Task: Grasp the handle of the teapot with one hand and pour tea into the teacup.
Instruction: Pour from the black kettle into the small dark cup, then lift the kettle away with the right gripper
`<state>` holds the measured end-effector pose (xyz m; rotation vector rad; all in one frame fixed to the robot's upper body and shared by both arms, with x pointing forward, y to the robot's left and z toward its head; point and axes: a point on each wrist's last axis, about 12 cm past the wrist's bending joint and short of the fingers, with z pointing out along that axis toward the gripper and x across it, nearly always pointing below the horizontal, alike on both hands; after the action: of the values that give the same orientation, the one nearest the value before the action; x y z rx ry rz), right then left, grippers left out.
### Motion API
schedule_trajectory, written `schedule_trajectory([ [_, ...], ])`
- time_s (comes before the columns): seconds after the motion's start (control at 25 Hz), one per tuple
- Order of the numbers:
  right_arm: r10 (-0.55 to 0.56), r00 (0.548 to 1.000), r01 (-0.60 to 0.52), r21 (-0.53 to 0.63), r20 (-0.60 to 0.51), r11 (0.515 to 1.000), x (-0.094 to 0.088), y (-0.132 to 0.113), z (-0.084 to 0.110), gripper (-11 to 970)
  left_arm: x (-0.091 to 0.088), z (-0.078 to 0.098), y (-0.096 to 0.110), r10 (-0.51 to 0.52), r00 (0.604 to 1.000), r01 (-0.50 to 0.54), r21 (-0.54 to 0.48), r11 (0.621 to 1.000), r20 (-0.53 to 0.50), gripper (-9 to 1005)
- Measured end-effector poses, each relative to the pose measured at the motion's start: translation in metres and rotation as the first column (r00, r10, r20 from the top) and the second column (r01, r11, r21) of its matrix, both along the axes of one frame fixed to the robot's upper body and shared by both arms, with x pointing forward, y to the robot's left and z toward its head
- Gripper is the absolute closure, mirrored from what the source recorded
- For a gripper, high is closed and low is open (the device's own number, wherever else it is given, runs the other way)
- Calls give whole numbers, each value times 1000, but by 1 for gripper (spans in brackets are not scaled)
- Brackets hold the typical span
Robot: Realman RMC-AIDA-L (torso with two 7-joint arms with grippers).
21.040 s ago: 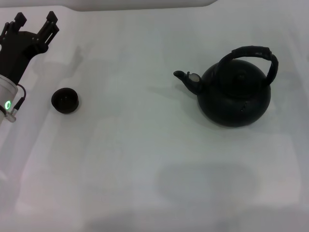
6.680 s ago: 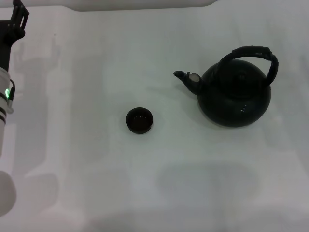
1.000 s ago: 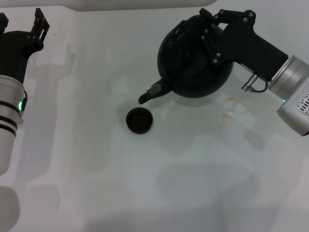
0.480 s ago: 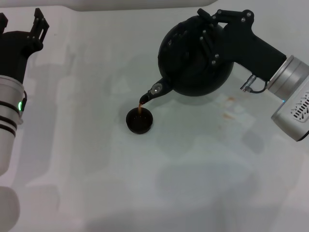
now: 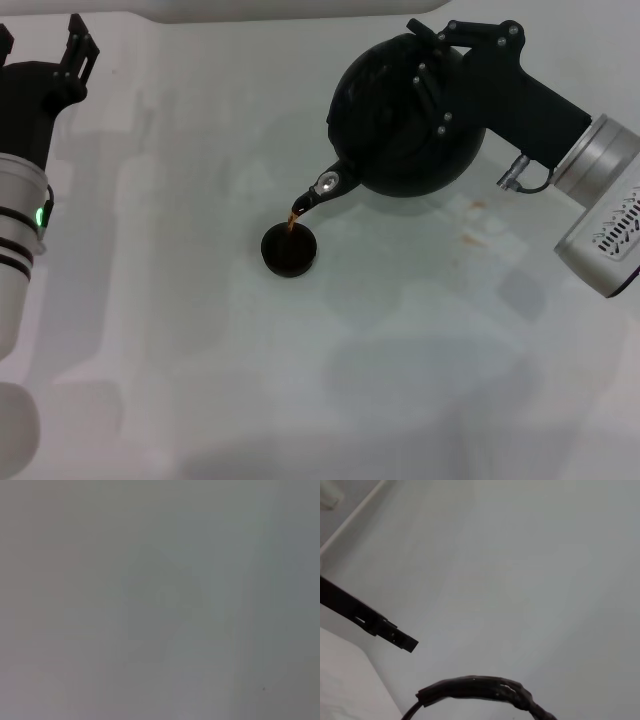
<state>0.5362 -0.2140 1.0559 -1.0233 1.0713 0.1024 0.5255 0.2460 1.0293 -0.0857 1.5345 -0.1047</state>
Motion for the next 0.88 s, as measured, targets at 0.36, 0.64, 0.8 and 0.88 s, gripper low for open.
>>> schedule_trajectory([
  [0.36, 0, 1000, 0, -1, 0, 1000, 0, 0, 0, 840, 0, 0, 1, 3, 1000, -3, 0, 1000, 0, 135],
  [0.64, -1, 1000, 1, -2, 1, 1000, 0, 0, 0, 842, -1, -1, 2, 6, 1000, -6, 0, 1000, -4, 134],
  [0.8, -2, 1000, 2, -12, 11, 1000, 0, 0, 0, 842, -1, -1, 2, 7, 1000, -7, 0, 1000, -4, 134],
  [0.88, -3, 1000, 3, -21, 21, 1000, 0, 0, 0, 843, -1, -1, 2, 5, 1000, -5, 1, 1000, -4, 134],
])
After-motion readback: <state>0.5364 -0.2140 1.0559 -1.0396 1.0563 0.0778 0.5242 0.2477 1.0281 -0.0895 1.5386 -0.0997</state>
